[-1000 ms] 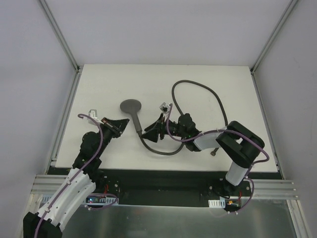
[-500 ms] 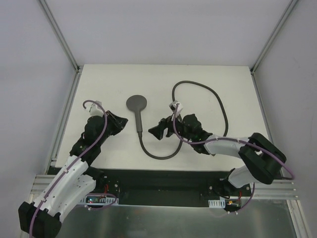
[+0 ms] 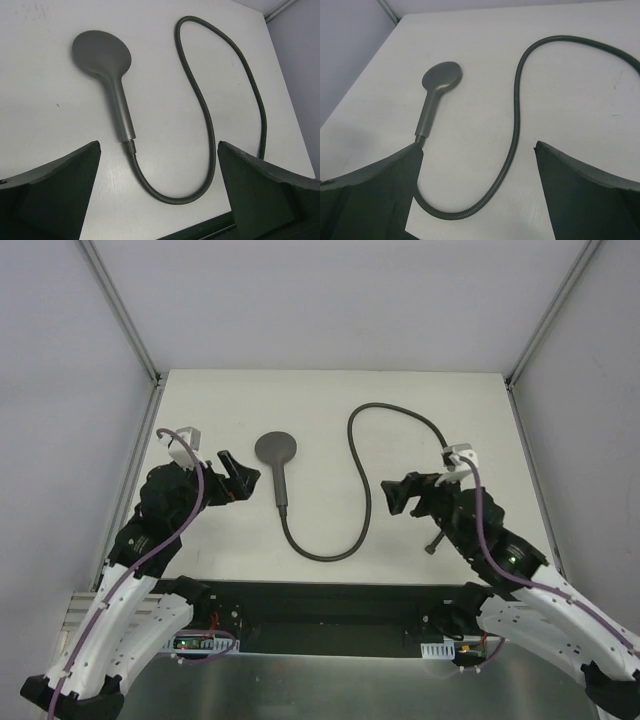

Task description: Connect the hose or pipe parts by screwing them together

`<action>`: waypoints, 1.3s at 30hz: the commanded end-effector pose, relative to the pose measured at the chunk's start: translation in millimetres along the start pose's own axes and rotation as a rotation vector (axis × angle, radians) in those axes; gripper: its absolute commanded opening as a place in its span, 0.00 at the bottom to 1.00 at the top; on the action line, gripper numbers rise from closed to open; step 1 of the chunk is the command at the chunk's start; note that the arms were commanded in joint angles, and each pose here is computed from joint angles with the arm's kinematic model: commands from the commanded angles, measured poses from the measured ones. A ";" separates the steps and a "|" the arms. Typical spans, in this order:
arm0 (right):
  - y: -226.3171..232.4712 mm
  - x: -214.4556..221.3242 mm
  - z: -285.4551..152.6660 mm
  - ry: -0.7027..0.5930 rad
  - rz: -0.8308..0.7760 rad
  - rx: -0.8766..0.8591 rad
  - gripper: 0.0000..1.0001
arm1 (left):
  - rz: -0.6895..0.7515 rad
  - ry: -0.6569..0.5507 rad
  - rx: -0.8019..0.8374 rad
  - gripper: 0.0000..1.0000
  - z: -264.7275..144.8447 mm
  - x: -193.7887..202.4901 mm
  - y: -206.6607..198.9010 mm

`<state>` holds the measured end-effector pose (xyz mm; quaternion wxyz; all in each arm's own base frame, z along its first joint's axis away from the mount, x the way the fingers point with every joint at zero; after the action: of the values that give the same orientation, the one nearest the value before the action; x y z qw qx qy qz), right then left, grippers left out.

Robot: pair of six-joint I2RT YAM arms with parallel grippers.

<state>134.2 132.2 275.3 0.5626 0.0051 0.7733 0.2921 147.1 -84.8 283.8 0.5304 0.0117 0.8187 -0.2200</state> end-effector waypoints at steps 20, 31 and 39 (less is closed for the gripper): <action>-13.0 -5.2 -43.7 -0.030 -0.019 -0.088 0.96 | 0.137 -0.216 0.207 0.99 -66.0 9.8 -4.1; -12.4 -7.5 -44.1 -0.039 -0.034 -0.094 0.96 | 0.140 -0.208 0.194 0.99 -62.9 9.2 -3.4; -9.7 -8.7 -44.4 -0.037 -0.037 -0.123 0.96 | 0.134 -0.216 0.197 0.99 -62.2 2.8 -6.1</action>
<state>101.4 100.2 276.6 0.5686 -0.0299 0.7596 0.3143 88.1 -65.6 295.6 0.6133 0.0850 0.7418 -0.2575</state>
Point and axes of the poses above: each gripper's point midway between its finger pads, its own z axis out along the fingers, its own y axis along the line the jaws close on, x = y × z, the point moved 10 cm from there along -z, back along the fingers, and after that the axes turned 11 degrees about z, right-handed, at the moved point
